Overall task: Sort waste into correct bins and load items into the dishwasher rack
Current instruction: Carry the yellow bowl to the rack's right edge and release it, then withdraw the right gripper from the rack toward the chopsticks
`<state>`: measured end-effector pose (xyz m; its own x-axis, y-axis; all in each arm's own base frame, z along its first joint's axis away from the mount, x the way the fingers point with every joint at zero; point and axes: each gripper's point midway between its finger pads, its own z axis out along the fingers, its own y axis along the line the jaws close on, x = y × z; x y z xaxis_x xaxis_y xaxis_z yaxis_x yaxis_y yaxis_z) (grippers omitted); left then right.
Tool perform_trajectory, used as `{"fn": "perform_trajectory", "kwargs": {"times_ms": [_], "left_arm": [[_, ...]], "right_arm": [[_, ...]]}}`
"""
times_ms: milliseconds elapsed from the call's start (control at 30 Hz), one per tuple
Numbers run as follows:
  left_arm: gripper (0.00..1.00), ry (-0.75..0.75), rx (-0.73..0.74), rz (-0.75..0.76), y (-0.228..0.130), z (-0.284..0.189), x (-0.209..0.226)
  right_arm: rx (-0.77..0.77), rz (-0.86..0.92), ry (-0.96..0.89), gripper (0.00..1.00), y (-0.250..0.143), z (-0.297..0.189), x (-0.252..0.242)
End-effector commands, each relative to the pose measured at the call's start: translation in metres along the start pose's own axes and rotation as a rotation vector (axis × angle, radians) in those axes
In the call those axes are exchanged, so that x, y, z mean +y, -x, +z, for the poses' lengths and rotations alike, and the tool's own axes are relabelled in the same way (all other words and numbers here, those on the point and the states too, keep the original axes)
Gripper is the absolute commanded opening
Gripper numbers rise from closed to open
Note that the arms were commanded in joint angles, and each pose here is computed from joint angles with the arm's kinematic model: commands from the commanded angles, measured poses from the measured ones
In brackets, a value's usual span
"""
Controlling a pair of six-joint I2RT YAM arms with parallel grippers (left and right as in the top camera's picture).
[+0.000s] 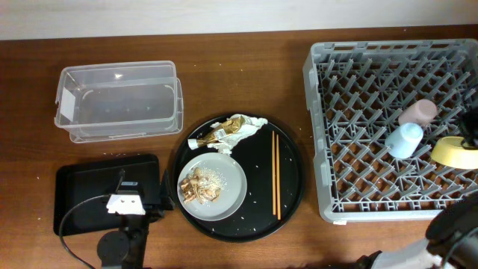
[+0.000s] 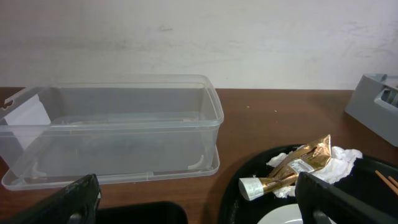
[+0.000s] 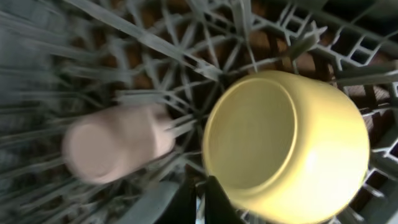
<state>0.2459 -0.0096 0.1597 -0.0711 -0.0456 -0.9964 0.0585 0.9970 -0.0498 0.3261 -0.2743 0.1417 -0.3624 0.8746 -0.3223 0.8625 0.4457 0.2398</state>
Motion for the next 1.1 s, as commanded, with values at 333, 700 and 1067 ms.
{"fn": "perform_trajectory", "kwargs": {"times_ms": [333,700,1067], "left_arm": [[1.0,0.001,0.005,0.015,-0.002,0.0,0.0],[1.0,0.001,0.005,0.015,-0.002,0.0,0.0],[1.0,0.001,0.005,0.015,-0.002,0.0,0.0]], "right_arm": [[0.029,0.15,-0.346,0.04,-0.014,-0.001,-0.07],[-0.068,0.2,0.062,0.04,-0.012,-0.099,-0.01],[0.051,-0.617,0.756,0.74,-0.149,-0.203,0.167]]}}
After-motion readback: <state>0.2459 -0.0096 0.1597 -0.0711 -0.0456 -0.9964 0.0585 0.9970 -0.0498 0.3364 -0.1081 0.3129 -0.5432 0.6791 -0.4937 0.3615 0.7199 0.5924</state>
